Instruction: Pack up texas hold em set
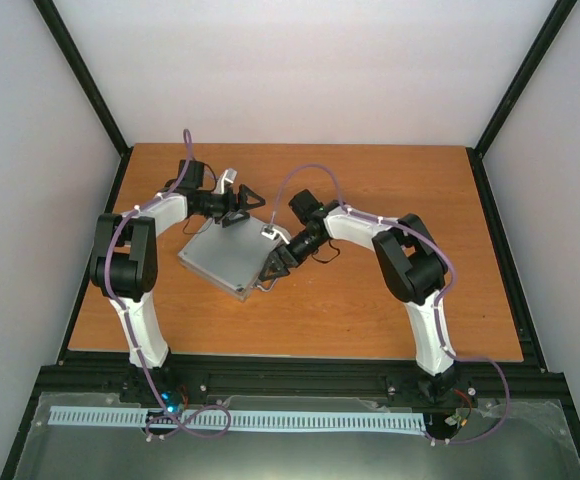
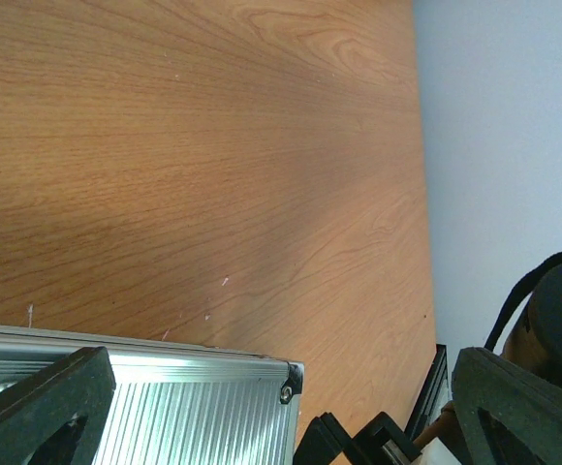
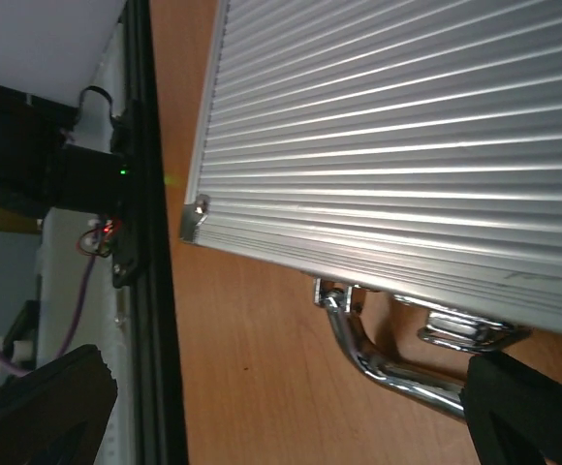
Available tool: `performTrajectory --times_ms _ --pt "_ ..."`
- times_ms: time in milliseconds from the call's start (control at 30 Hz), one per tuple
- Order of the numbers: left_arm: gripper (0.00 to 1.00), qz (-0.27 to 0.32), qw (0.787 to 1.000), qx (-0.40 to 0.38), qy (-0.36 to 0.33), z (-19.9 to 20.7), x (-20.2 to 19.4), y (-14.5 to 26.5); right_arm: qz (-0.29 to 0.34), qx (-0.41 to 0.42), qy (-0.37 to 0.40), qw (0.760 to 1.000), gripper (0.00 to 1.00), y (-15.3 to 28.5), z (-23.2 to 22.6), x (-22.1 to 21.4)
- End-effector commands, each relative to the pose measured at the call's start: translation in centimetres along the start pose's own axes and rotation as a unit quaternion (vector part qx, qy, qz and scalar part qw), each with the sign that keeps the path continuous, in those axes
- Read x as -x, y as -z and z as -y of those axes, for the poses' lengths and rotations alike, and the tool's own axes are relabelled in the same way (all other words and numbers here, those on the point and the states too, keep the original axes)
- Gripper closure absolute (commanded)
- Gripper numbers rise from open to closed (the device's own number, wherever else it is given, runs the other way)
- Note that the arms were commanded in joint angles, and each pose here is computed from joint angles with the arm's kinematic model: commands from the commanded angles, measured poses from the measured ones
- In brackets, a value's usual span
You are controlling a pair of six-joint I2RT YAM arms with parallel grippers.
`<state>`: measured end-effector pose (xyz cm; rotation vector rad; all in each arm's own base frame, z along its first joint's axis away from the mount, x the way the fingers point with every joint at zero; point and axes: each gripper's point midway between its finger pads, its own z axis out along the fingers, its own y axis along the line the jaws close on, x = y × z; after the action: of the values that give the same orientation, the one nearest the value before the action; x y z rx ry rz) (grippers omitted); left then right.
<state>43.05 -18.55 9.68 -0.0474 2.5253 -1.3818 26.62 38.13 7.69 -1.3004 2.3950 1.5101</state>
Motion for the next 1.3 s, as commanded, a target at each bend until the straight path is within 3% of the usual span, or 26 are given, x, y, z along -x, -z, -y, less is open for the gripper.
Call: performTrajectory --times_ms 0,200,433,733,1033,1267 --pt "0.0 -0.08 0.966 0.207 0.135 -13.8 -8.3 -1.6 0.011 0.054 0.009 0.998 0.02 0.2 -1.5 0.6" --pt "0.0 -0.078 0.967 0.204 0.133 -13.6 -7.9 -1.6 0.0 0.009 -0.003 1.0 0.02 0.1 -0.2 0.0" --pt "0.0 -0.078 0.967 0.204 0.135 -13.6 -8.0 -1.7 -0.022 -0.103 -0.036 0.994 0.02 0.3 3.8 -1.7" --pt "0.0 -0.081 0.966 0.207 0.135 -13.9 -8.2 -1.7 0.005 -0.104 -0.039 0.994 0.02 -0.2 4.6 -0.3" --pt "0.0 -0.081 0.966 0.207 0.134 -14.2 -7.9 -1.9 -0.023 -0.12 -0.023 0.992 0.02 -2.3 4.5 -0.6" --pt "0.0 -0.092 0.963 0.213 0.141 -14.2 -8.5 -1.7 -0.026 -0.177 -0.008 0.984 0.01 -4.4 5.0 0.2"
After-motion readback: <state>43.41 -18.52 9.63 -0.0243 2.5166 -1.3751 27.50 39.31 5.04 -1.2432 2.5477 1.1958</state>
